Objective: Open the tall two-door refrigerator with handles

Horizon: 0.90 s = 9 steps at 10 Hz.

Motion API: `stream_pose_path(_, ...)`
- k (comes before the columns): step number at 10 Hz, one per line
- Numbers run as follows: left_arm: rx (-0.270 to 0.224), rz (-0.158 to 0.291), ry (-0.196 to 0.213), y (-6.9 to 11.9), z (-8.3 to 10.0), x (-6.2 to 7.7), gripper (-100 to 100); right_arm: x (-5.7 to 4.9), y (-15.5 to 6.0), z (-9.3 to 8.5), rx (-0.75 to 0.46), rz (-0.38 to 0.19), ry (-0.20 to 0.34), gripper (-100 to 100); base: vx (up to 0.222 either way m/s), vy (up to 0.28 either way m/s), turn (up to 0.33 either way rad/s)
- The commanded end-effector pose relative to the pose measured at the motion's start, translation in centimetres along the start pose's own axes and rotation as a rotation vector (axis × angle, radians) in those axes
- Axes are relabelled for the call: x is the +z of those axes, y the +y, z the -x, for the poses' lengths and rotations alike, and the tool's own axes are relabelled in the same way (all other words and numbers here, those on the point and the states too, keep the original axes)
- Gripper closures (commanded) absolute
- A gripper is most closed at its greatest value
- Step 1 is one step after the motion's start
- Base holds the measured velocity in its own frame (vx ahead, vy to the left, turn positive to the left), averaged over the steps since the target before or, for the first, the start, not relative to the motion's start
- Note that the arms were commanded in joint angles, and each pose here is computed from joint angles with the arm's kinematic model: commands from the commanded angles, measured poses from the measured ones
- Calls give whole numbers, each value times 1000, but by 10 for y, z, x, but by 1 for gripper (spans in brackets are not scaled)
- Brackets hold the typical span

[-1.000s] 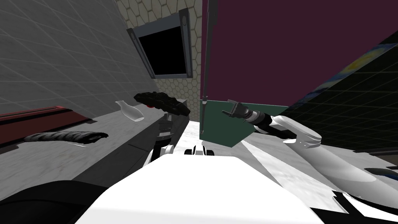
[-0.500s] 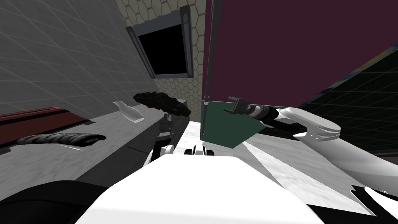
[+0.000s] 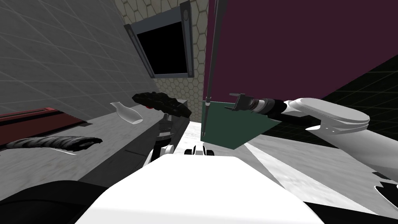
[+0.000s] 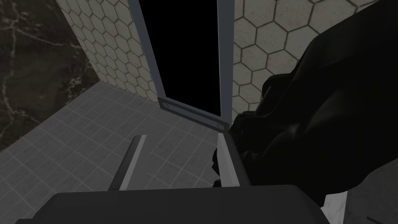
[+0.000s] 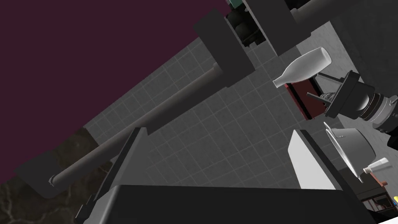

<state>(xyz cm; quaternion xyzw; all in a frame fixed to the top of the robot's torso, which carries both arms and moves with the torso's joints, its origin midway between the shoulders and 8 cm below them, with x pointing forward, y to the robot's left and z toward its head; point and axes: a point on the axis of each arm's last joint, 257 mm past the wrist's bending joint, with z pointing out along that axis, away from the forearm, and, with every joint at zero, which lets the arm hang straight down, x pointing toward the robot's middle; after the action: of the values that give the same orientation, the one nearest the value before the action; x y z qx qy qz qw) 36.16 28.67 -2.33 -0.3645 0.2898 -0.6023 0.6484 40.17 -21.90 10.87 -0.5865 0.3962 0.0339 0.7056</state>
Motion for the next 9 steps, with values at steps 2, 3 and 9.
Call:
stream_pose_path(2, 0, 0, 0, 0, 0, 0, 0, -1, -19, 3, -105, 36, 59, -100, 37, 24, -5)
stream_pose_path(3, 0, 0, 0, 0, 0, 0, 0, -4, -39, 6, -179, 33, 91, -100, 48, 43, -10)
stream_pose_path(9, 0, 0, 0, 0, 0, 0, 0, -6, -81, 21, -360, 68, 189, -100, 36, 23, -8)
